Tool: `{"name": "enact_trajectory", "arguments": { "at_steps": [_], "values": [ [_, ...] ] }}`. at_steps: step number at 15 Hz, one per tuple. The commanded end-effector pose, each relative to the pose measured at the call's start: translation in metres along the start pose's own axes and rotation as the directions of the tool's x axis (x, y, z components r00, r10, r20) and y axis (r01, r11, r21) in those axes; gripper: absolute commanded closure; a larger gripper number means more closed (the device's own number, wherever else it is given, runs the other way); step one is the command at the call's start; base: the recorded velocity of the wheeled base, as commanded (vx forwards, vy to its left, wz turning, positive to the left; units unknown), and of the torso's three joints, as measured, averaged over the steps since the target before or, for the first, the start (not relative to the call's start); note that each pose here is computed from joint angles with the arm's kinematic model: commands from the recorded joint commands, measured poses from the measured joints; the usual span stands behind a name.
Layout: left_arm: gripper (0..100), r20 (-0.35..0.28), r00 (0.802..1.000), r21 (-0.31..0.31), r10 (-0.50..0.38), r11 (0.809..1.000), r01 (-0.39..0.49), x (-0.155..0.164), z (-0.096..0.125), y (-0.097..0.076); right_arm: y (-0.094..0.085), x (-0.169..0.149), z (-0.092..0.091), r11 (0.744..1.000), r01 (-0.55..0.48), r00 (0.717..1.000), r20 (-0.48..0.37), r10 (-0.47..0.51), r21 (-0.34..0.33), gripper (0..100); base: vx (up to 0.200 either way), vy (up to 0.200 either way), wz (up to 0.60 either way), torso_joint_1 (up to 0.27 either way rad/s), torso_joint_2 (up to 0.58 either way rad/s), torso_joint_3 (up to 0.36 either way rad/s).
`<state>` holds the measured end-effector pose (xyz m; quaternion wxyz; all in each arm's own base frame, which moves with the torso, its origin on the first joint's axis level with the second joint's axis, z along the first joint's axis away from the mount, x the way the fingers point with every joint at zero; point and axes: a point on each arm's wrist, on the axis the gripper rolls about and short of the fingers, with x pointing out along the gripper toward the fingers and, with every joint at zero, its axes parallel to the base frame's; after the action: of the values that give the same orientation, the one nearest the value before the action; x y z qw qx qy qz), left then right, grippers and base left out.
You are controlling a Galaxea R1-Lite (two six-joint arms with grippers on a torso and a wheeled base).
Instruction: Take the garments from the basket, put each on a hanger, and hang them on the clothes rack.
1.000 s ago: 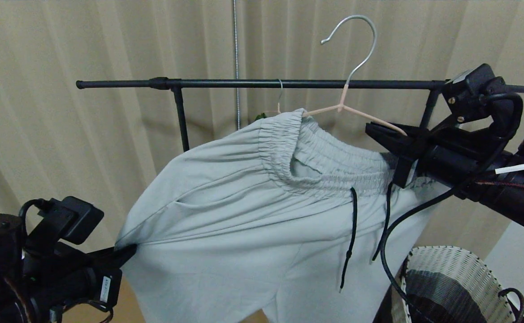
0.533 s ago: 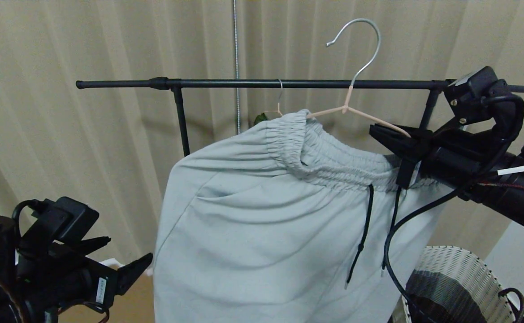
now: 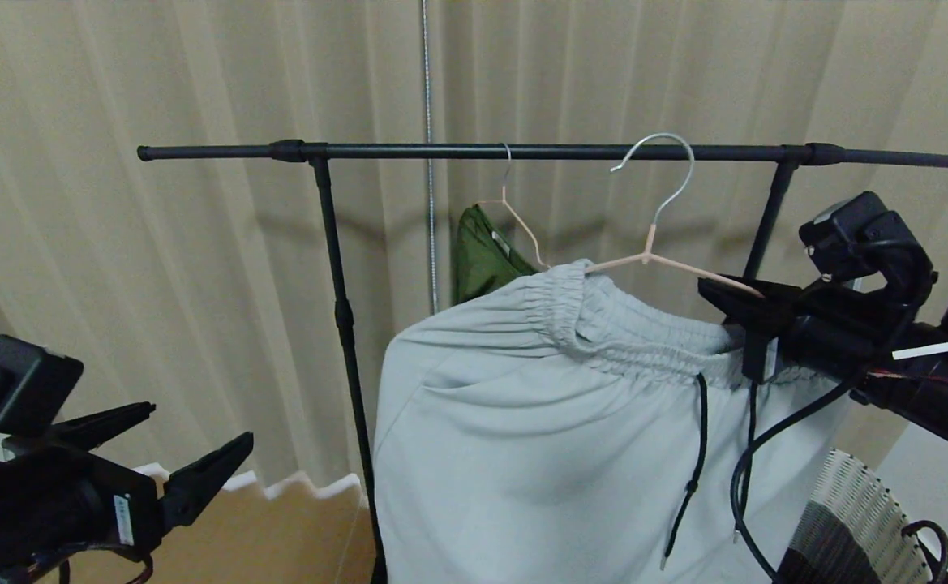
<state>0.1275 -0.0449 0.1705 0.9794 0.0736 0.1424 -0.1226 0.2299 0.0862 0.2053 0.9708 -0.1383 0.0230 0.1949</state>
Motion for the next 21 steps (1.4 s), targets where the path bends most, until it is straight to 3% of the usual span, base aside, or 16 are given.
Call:
{"name": "enact_trajectory", "arguments": {
  "at_steps": [1, 5, 7, 11, 17, 21],
  "values": [
    [0, 0.064, 0.998, -0.013, 0.006, 1.000, -0.006, -0.014, 0.003, 0.002, -0.010, -0.008, -0.007, 0.999, 0.051, 0.998, -0.034, -0.052, -0.011, 100, 0.000, 0.000, 0.00, 0.000, 0.00, 0.000],
    [0, 0.057, 0.998, -0.052, -0.005, 0.999, 0.008, -0.019, -0.005, 0.002, -0.041, -0.039, -0.024, 0.976, 0.218, 0.964, -0.149, -0.219, -0.022, 100, 0.000, 0.000, 0.00, 0.000, 0.00, 0.000],
    [0, 0.058, 0.998, -0.059, -0.019, 0.998, 0.022, -0.017, -0.002, 0.002, -0.045, -0.056, -0.029, 0.969, 0.245, 0.946, -0.212, -0.244, -0.023, 100, 0.000, 0.000, 0.00, 0.000, 0.00, 0.000],
    [0, 0.044, 0.999, -0.070, 0.020, 0.997, -0.017, -0.017, -0.007, 0.007, -0.047, -0.090, -0.032, 0.950, 0.312, 0.922, -0.234, -0.308, -0.019, 100, 0.000, 0.000, 0.00, 0.000, 0.00, 0.000],
    [0, 0.052, 0.998, -0.067, 0.021, 0.998, -0.017, -0.019, -0.007, 0.007, -0.059, -0.121, -0.044, 0.881, 0.472, 0.845, -0.270, -0.460, -0.024, 100, 0.000, 0.000, 0.00, 0.000, 0.00, 0.000],
    [0, 0.066, 0.998, -0.060, 0.021, 0.998, -0.017, -0.022, -0.007, 0.007, -0.064, -0.124, -0.043, 0.857, 0.514, 0.811, -0.309, -0.498, -0.031, 100, 0.000, 0.000, 0.00, 0.000, 0.00, 0.000]
  ]
}}
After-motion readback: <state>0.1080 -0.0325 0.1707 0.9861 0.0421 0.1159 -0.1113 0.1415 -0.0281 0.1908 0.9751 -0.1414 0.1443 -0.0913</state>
